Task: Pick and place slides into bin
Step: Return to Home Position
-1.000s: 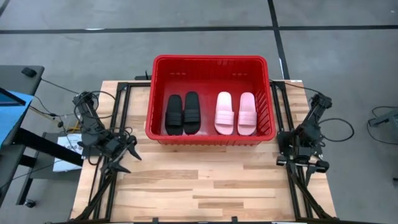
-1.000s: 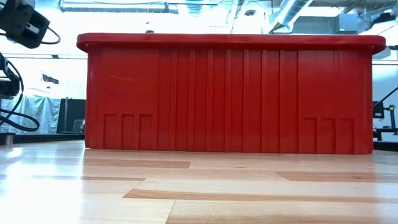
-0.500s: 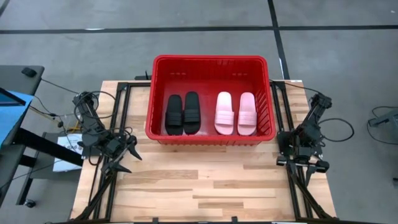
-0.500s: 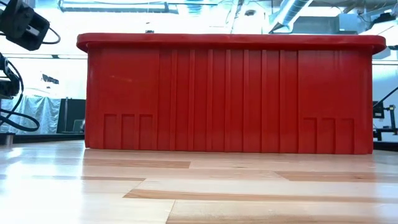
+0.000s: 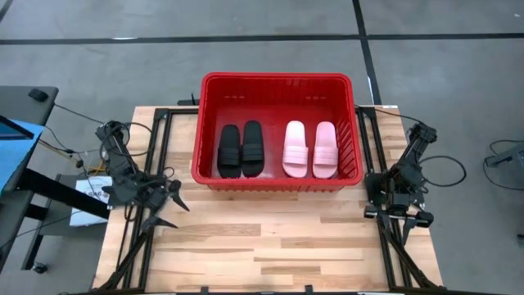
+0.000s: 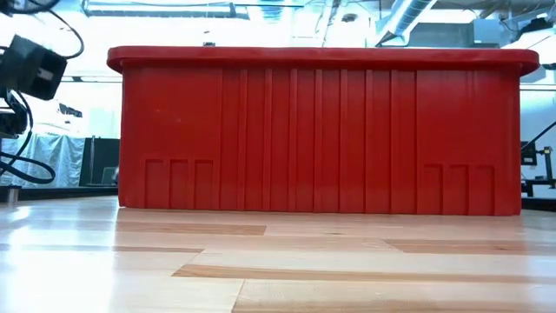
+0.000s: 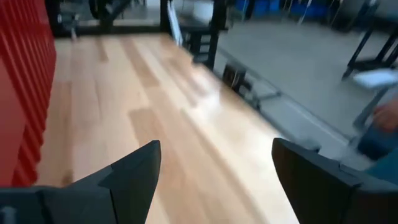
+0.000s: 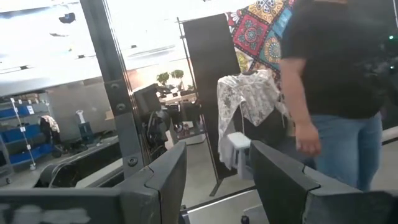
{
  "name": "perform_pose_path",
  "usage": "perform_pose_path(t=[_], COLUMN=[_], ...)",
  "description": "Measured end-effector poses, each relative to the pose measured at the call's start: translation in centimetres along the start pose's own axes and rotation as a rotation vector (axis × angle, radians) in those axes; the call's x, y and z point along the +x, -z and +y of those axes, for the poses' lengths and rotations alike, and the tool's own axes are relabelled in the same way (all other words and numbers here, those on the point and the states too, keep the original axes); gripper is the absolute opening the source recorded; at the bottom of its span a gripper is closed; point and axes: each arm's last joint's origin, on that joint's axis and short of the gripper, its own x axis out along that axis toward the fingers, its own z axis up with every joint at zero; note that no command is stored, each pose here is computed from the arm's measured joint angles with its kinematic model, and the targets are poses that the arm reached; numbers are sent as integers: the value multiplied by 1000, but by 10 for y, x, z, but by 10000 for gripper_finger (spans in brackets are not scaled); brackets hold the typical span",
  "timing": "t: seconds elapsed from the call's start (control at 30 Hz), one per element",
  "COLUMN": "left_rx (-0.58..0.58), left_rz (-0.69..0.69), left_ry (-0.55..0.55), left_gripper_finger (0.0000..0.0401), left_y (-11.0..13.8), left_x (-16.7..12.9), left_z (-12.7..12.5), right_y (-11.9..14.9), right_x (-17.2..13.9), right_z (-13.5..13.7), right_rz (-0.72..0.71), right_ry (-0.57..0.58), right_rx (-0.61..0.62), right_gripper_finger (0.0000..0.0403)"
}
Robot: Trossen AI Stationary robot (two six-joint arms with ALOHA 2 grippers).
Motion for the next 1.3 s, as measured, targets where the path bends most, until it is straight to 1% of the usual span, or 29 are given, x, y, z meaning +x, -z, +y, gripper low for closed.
perform_pose_path(t=[0.07, 0.2, 1.3], left_rx=[25, 43, 44], left_rz=[52, 88, 92], left_ry=[-12, -22, -24], left_gripper_finger=[298, 298, 298], left_y=[5, 7, 8], left_x=[0, -1, -1], left_z=[1, 2, 2], right_y=[0, 0, 0], right_x=[0, 0, 0], right_z=[0, 0, 0], right_rz=[0, 1, 1], right_ry=[0, 0, 0], right_rx=[0, 0, 1], right_gripper_finger=[167, 167, 167])
